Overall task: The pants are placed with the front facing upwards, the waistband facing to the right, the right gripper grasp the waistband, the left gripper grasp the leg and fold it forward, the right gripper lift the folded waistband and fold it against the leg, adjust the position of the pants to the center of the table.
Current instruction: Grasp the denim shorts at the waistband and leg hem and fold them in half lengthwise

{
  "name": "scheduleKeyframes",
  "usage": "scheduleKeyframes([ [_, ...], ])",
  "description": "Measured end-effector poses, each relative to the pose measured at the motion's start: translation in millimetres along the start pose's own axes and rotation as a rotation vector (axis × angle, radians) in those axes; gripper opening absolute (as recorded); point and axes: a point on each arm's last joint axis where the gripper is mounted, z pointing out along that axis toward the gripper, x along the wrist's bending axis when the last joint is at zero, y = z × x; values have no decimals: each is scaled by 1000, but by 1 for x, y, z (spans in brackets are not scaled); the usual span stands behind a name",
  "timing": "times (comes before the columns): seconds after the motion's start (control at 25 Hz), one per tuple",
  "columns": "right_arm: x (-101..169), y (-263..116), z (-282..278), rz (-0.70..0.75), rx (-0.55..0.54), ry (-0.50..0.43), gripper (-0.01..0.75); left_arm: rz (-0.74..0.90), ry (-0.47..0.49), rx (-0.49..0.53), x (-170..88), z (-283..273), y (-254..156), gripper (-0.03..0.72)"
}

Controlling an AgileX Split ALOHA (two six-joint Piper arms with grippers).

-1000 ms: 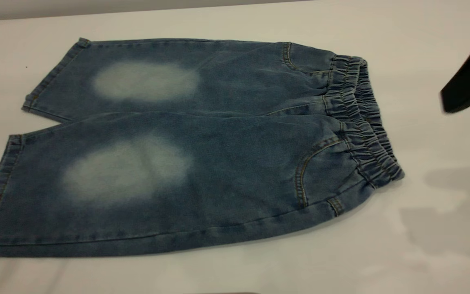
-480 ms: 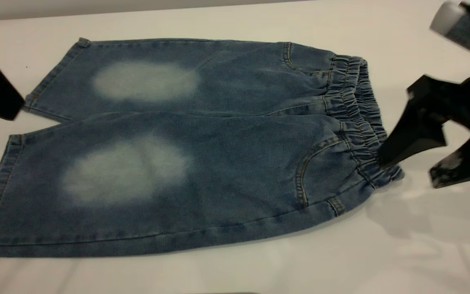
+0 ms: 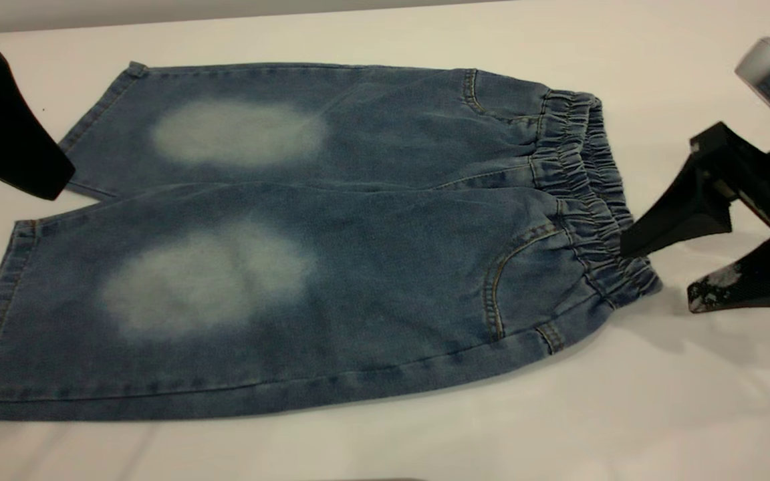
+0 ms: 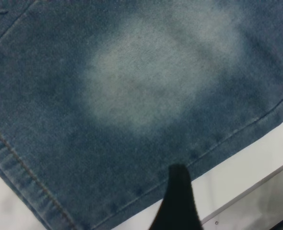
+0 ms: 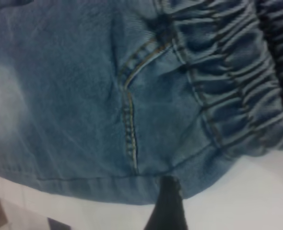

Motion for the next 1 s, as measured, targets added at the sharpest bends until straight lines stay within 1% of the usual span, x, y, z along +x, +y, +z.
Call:
scheduleKeyframes([
  [0.12,-3,0,5,0,15,46,534,0,2,-3,0,0,0,538],
  [0.36,-14,-1,16,11,17,46,534,0,5,-8,0,0,1,538],
  [0.8,-15,13,24,-6,-8,52,534,1,6,-9,1,0,1,538],
  [1.0,-18,10,31,25,19,91,534,1,7,-10,1,0,1,538],
])
